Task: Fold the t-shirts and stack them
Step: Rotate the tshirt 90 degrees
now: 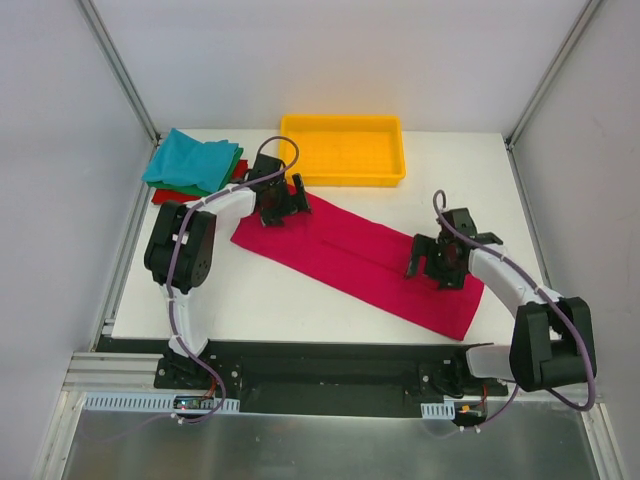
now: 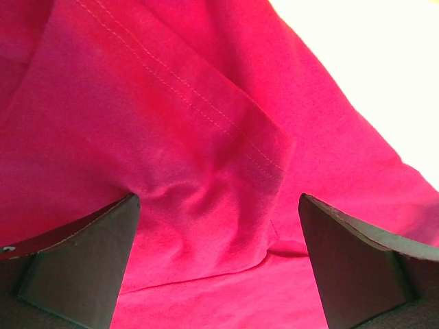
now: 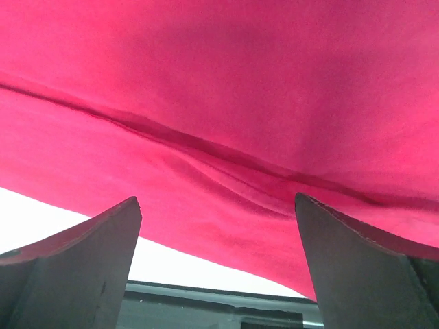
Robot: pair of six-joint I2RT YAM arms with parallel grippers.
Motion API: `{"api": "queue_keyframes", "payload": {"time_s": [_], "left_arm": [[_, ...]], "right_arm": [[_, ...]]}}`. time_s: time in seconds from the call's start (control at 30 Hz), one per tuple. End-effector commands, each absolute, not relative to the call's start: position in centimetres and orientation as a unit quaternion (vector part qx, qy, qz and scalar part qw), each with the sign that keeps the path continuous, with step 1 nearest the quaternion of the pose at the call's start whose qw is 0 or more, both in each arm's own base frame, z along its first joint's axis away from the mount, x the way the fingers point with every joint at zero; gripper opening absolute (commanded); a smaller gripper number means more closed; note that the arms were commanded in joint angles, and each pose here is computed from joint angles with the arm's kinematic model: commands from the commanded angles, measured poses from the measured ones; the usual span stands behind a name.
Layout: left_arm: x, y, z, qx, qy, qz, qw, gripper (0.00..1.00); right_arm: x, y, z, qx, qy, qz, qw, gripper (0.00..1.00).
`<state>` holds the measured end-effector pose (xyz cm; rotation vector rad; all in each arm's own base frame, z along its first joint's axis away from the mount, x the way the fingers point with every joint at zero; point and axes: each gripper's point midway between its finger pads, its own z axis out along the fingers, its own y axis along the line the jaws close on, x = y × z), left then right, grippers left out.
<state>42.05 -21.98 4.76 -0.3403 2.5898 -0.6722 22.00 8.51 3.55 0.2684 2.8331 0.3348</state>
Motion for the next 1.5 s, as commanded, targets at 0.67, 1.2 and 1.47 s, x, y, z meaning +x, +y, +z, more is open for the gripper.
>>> {"api": "queue_keyframes", "payload": {"time_s": [0.67, 1.2, 1.47], "left_arm": [[37.7, -21.9, 6.9, -0.110, 0.949, -0.212, 0.209, 0.99], [43.5, -22.5, 4.8, -0.096, 0.969, -0.155, 0.170, 0.99], [48.9, -23.6, 5.4, -0.063, 0.966, -0.167, 0.184, 0.99]], "right_arm": [[56.8, 11.4, 8.9, 0.080, 0.954, 0.040, 0.287, 0.66], [46.0, -6.8, 7.5, 0.296, 0.921, -0.078, 0.240, 0.11], [39.8, -10.2, 8.5, 0.332, 0.908, -0.075, 0.243, 0.51]]}}
